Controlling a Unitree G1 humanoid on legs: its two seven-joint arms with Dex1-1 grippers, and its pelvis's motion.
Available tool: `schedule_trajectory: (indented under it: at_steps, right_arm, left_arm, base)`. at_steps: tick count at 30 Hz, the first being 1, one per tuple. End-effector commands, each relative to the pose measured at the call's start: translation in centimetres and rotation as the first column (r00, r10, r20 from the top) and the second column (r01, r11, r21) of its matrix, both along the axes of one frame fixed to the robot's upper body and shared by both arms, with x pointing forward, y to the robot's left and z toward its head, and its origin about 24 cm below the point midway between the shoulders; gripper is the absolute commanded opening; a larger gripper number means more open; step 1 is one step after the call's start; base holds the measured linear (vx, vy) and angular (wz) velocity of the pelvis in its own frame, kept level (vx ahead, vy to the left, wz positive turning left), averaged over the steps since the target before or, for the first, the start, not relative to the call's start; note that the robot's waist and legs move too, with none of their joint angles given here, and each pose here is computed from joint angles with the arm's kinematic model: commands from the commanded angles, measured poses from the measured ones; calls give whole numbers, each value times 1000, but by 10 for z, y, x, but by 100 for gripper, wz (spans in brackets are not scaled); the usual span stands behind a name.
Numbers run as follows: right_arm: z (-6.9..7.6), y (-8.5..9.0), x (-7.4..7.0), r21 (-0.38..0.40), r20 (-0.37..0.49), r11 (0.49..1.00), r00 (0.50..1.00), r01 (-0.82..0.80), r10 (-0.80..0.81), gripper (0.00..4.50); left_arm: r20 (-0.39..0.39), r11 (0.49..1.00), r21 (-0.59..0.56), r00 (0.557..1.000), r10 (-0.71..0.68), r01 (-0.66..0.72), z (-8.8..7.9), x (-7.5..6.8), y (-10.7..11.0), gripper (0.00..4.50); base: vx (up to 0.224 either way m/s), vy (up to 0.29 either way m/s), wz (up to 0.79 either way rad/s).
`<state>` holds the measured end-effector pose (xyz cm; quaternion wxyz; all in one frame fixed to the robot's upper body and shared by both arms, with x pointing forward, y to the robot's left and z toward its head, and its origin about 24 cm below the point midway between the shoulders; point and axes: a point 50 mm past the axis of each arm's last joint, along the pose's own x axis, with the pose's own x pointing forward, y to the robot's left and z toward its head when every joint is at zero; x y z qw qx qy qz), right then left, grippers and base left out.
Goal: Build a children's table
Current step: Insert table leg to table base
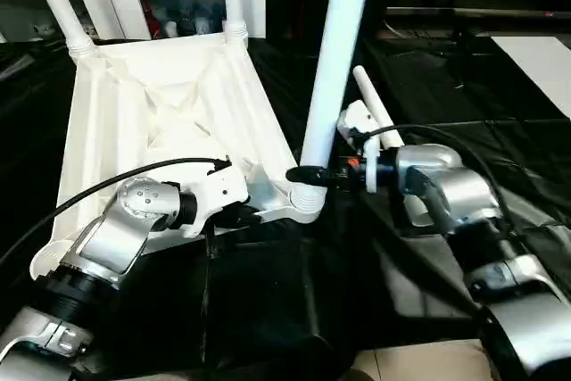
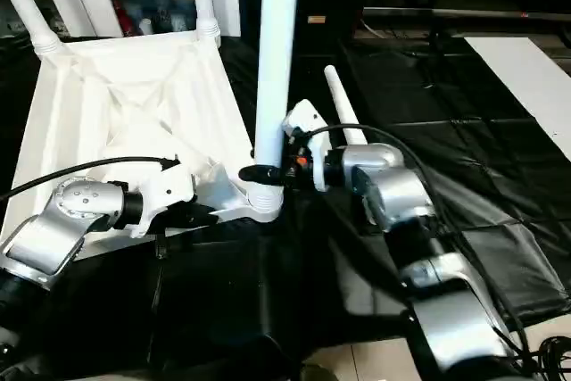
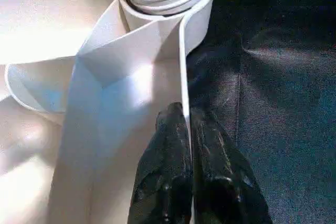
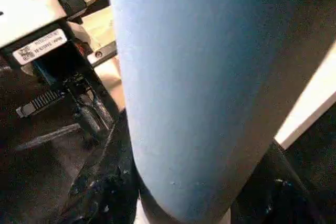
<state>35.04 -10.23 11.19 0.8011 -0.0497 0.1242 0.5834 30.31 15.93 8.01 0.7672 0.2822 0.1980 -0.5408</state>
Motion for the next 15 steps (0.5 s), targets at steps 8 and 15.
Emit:
schedule_trajectory:
  at_steps: [8,15]
  right_arm:
    - [-18,-1,6,-51,-66,998,997,36,-39,184]
    - [-31,-12,3,-23,-102,996,991,87,-89,184]
  left_arm:
    - [-79,997,73,997,8,-2,-17,-6,9,0]
    - [-76,997,74,997,16,-11,-18,-5,10,0]
  base:
    - [0,0,0]
    - [0,0,0]
